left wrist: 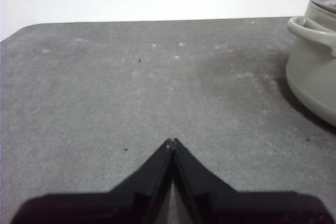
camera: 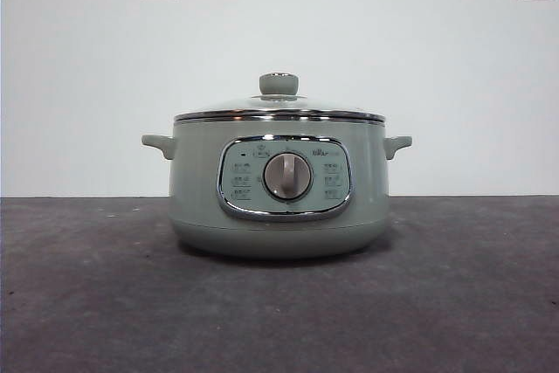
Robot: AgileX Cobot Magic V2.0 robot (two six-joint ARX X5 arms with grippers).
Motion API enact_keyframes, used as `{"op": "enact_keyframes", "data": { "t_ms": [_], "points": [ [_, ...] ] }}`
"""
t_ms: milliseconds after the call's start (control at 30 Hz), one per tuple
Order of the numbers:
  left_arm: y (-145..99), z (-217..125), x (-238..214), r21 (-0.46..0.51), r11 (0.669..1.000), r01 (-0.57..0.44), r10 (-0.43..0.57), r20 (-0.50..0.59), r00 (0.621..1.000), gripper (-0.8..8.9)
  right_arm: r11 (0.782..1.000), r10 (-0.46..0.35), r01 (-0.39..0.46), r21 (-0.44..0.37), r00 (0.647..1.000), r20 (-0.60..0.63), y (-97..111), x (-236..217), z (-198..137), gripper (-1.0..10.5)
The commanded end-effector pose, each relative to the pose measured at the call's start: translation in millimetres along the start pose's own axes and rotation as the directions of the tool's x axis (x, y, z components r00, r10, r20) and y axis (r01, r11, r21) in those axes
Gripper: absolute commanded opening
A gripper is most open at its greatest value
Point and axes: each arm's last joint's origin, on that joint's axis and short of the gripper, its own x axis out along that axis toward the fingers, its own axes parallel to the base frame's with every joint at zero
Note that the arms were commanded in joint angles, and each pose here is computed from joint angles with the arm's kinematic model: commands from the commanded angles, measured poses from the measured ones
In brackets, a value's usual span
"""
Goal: Pick up the corn,open the lid,put the corn in the pot,close the lid
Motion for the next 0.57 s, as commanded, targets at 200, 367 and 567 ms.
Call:
{"op": "enact_keyframes", "data": {
  "t_ms": [200, 367, 567],
  "points": [
    [0.2, -4.9, 3.0, 0.012, 1.0, 0.0, 0.0, -0.037, 0.999, 0.03, 1.0, -0.001, 0.001, -0.009, 1.0, -0.004, 0.2, 2.4, -0.8, 0.0],
    [0.2, -6.2, 3.9, 0.012, 1.0, 0.001, 0.0, -0.055, 0.998, 0.03, 0.99, -0.105, 0.107, -0.088, 0.994, 0.024, -6.9, 0.6, -1.8, 0.0],
    [0.2, -7.5, 4.9, 0.012, 1.0, 0.001, 0.0, -0.073, 0.997, 0.03, 0.982, -0.175, 0.19, -0.018, 0.933, 0.314, -24.2, 22.5, -11.5, 0.0]
  ]
}}
